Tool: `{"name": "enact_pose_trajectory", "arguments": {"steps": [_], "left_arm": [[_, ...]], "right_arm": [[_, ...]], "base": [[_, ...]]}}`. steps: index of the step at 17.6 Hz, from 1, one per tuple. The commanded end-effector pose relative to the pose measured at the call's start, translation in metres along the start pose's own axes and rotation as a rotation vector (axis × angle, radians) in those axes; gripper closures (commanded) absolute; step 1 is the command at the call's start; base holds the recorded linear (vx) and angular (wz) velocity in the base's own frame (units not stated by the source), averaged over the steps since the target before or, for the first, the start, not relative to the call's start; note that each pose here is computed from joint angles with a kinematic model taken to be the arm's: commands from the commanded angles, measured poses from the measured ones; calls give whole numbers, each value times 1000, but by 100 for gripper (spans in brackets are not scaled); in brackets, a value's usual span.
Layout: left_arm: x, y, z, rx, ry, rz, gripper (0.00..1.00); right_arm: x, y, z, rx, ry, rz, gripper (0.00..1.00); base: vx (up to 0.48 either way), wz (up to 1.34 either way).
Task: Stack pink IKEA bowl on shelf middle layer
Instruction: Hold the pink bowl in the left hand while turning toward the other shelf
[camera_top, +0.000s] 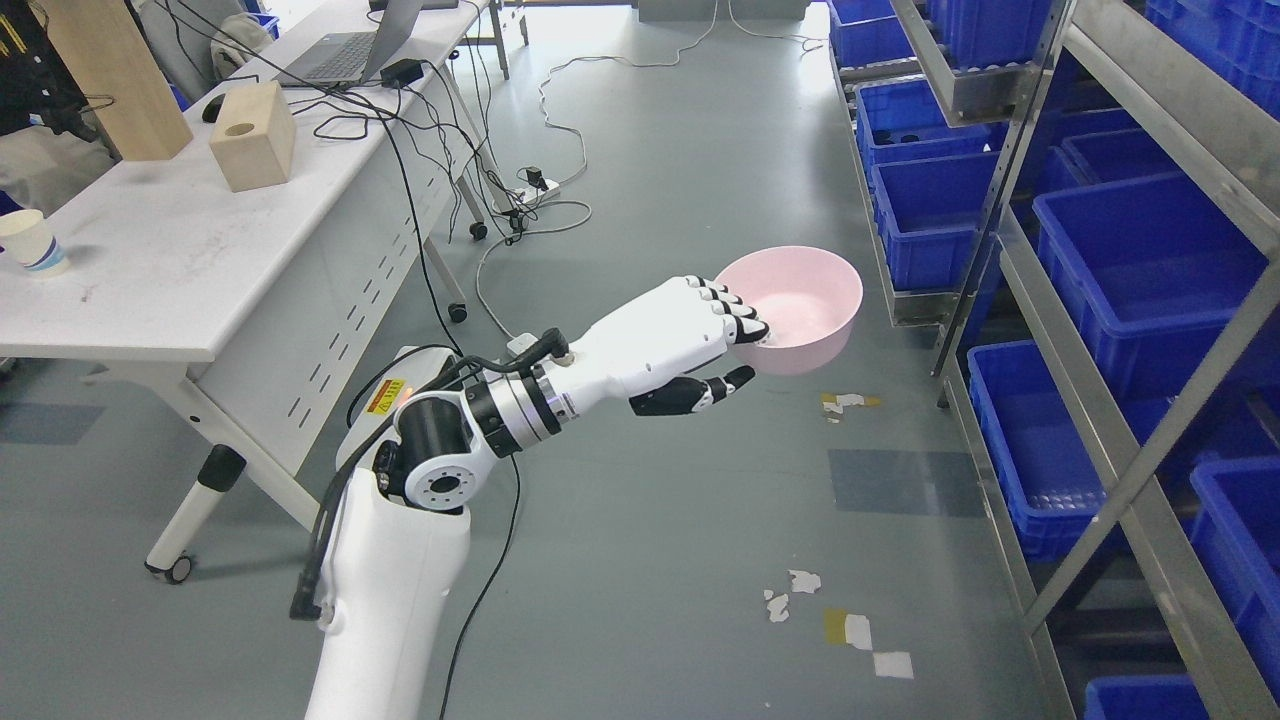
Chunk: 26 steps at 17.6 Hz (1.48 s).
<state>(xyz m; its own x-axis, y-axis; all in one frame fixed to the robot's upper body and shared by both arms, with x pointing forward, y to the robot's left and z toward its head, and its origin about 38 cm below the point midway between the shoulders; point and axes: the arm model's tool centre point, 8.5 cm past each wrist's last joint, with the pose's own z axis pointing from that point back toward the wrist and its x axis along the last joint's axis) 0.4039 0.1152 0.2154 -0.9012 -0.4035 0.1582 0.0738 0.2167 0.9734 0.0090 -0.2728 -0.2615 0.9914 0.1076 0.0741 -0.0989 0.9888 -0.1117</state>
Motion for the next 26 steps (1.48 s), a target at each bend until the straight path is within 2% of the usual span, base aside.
{"name": "enact_pose_trajectory", "arguments": {"steps": [1, 23, 26], "left_arm": [[-4, 1, 6, -12, 12, -10, 97], [-4, 2, 4, -7, 8, -11, 97], [-5, 18, -5, 14, -15, -42, 96]], "right_arm": [[-9, -10, 0, -17, 6, 2, 0], [-9, -10, 0, -17, 6, 2, 0], [-9, -10, 0, -17, 6, 2, 0]], "base": [[249, 57], [219, -15], [151, -222]]}}
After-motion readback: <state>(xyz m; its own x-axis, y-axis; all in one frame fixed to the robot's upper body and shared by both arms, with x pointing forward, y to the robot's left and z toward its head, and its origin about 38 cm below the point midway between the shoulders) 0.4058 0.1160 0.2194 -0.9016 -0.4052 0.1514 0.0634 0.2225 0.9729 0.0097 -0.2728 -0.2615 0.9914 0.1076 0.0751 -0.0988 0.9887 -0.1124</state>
